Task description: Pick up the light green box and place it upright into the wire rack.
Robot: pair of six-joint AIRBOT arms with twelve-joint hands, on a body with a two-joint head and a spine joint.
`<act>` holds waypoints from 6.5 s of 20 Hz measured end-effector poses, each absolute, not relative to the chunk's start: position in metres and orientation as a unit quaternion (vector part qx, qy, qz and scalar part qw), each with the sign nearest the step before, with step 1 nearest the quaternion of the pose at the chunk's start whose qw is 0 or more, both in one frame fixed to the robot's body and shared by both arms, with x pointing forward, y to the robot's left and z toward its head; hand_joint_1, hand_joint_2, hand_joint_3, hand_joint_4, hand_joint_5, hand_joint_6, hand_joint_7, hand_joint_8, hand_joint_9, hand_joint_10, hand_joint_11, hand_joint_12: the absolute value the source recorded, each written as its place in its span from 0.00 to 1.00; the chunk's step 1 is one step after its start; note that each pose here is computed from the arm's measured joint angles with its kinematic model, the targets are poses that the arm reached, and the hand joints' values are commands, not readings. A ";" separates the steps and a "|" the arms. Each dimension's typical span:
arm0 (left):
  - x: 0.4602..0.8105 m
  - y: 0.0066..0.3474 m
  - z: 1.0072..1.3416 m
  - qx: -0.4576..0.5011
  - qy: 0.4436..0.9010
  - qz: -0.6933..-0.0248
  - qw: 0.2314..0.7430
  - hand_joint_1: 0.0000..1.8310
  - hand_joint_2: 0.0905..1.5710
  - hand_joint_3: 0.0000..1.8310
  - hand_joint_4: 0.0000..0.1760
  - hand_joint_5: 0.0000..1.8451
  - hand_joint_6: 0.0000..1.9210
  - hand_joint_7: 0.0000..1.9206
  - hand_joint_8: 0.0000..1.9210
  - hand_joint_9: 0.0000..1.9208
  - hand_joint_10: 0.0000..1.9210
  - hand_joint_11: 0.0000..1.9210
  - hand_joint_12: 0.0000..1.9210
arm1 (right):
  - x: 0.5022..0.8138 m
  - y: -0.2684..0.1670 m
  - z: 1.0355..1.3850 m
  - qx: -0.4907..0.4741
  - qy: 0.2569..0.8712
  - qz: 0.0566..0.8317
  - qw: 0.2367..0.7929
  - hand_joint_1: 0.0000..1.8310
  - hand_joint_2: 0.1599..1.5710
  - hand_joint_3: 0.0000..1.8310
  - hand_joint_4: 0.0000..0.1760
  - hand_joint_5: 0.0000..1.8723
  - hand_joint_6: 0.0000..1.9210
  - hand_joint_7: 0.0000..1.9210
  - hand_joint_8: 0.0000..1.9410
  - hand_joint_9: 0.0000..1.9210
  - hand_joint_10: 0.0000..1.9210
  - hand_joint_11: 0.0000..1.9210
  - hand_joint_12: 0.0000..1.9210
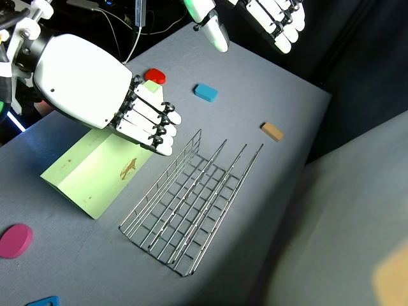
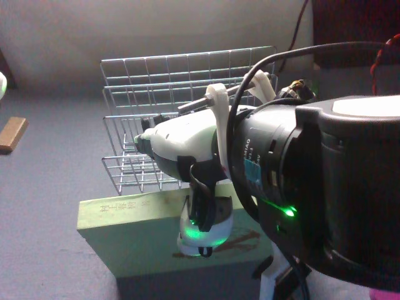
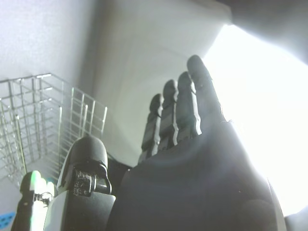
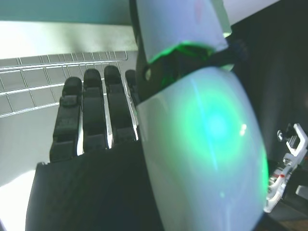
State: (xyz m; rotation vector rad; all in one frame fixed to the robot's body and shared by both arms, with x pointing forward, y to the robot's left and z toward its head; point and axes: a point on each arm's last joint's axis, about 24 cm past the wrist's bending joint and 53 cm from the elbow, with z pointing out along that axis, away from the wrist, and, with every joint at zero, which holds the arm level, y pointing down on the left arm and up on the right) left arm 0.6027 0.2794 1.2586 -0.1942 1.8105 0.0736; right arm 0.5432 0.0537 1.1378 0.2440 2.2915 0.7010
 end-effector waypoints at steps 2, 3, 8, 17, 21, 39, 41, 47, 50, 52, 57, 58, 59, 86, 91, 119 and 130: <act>0.603 0.279 1.259 -0.084 0.785 0.032 0.613 0.00 0.91 0.00 0.00 0.02 0.00 0.04 0.00 0.02 0.00 0.00 0.21 | 0.543 0.053 1.137 0.096 0.889 0.270 0.358 0.68 0.54 0.00 0.00 0.19 0.03 0.24 0.03 0.21 0.04 0.00 0.55; 0.603 0.279 1.259 -0.084 0.785 0.032 0.613 0.00 0.91 0.00 0.00 0.02 0.00 0.04 0.00 0.02 0.00 0.00 0.21 | 0.543 0.053 1.137 0.096 0.889 0.270 0.358 0.68 0.54 0.00 0.00 0.19 0.03 0.24 0.03 0.21 0.04 0.00 0.55; 0.602 0.279 1.259 -0.084 0.785 0.034 0.613 0.00 0.91 0.00 0.00 0.02 0.00 0.03 0.00 0.01 0.00 0.00 0.17 | 0.543 0.052 1.136 0.097 0.889 0.268 0.358 0.67 0.56 0.01 0.00 0.30 0.08 0.37 0.04 0.32 0.10 0.02 0.80; 0.599 0.277 1.257 -0.083 0.787 0.033 0.610 0.00 0.91 0.00 0.00 0.03 0.00 0.03 0.00 0.01 0.00 0.00 0.16 | 0.550 0.052 1.143 0.089 0.881 0.268 0.379 0.69 0.64 0.00 0.00 0.50 0.53 0.67 0.29 0.58 0.49 0.42 0.83; 0.599 0.277 1.257 -0.084 0.787 0.034 0.610 0.00 0.91 0.00 0.00 0.03 0.00 0.03 0.00 0.01 0.00 0.00 0.16 | 0.551 0.046 1.145 0.090 0.881 0.266 0.382 0.69 0.64 0.00 0.00 0.50 0.53 0.67 0.30 0.58 0.49 0.42 0.83; 0.587 0.266 1.244 -0.072 0.802 0.036 0.592 0.00 0.91 0.00 0.00 0.04 0.01 0.04 0.00 0.02 0.01 0.00 0.18 | 0.612 0.023 1.318 0.031 0.768 0.332 0.547 0.69 0.64 0.00 0.00 0.50 0.52 0.66 0.32 0.56 0.51 0.43 0.84; 0.586 0.266 1.240 -0.074 0.803 0.038 0.589 0.00 0.91 0.00 0.00 0.04 0.01 0.04 0.00 0.02 0.00 0.00 0.18 | 0.615 0.036 1.323 0.017 0.761 0.335 0.556 0.69 0.64 0.00 0.00 0.50 0.52 0.66 0.32 0.56 0.51 0.43 0.84; 0.582 0.260 1.233 -0.067 0.809 0.034 0.583 0.03 0.90 0.00 0.00 0.04 0.00 0.05 0.00 0.02 0.00 0.00 0.17 | 0.618 0.058 1.288 0.017 0.781 0.337 0.525 0.69 0.64 0.00 0.00 0.51 0.52 0.66 0.32 0.56 0.52 0.42 0.84; 0.582 0.258 1.234 -0.068 0.808 0.029 0.584 0.04 0.90 0.00 0.00 0.04 0.00 0.05 0.00 0.02 0.00 0.00 0.17 | 0.618 0.065 1.285 0.008 0.777 0.334 0.534 0.69 0.64 0.00 0.00 0.51 0.52 0.65 0.32 0.56 0.52 0.42 0.84; 0.581 0.259 1.232 -0.068 0.810 0.031 0.582 0.02 0.90 0.00 0.00 0.05 0.00 0.06 0.00 0.02 0.00 0.00 0.17 | 0.618 0.068 1.280 0.009 0.777 0.336 0.532 0.69 0.64 0.00 0.00 0.51 0.52 0.65 0.32 0.56 0.52 0.42 0.84; 0.580 0.256 1.231 -0.064 0.810 0.030 0.582 0.02 0.90 0.00 0.00 0.05 0.00 0.06 0.00 0.02 0.00 0.00 0.17 | 0.625 0.069 1.261 0.010 0.787 0.322 0.527 0.69 0.64 0.00 0.00 0.50 0.53 0.65 0.33 0.56 0.53 0.42 0.85; 0.580 0.256 1.232 -0.064 0.810 0.030 0.582 0.02 0.90 0.00 0.00 0.05 0.00 0.06 0.00 0.02 0.00 0.00 0.17 | 0.627 0.069 1.259 0.012 0.788 0.320 0.526 0.69 0.64 0.00 0.00 0.50 0.53 0.65 0.33 0.56 0.53 0.42 0.85; 0.580 0.256 1.231 -0.065 0.810 0.030 0.582 0.02 0.90 0.00 0.00 0.05 0.00 0.06 0.00 0.02 0.00 0.00 0.16 | 0.629 0.069 1.258 0.014 0.788 0.317 0.527 0.69 0.64 0.00 0.00 0.50 0.53 0.65 0.33 0.56 0.53 0.42 0.85; 0.599 0.238 1.220 -0.047 0.814 0.018 0.579 0.04 0.90 0.00 0.00 0.06 0.00 0.05 0.00 0.02 0.00 0.00 0.21 | 0.652 0.077 1.173 0.014 0.828 0.272 0.491 0.67 0.69 0.00 0.00 0.43 0.63 0.56 0.46 0.48 0.53 0.33 0.88; 0.605 0.223 1.217 -0.036 0.816 0.006 0.576 0.03 0.89 0.00 0.00 0.05 0.00 0.05 0.00 0.02 0.00 0.00 0.23 | 0.660 0.072 1.173 0.026 0.827 0.272 0.491 0.63 0.67 0.00 0.00 0.30 0.30 0.41 0.14 0.34 0.36 0.14 0.84; 0.589 0.163 1.220 -0.010 0.816 -0.034 0.577 0.00 0.93 0.00 0.00 0.27 0.34 0.30 0.46 0.22 0.69 0.15 0.93 | 0.624 -0.019 1.259 0.026 0.780 0.300 0.548 0.30 0.79 0.01 0.00 0.41 0.62 0.48 0.61 0.39 0.86 0.33 1.00; 0.583 0.160 1.235 -0.016 0.806 -0.035 0.590 0.47 0.91 0.01 0.00 0.26 0.96 0.56 1.00 0.62 1.00 0.65 1.00 | 0.608 -0.025 1.227 0.044 0.816 0.282 0.502 0.54 0.48 0.56 0.00 0.40 0.92 0.64 0.84 0.60 1.00 0.60 1.00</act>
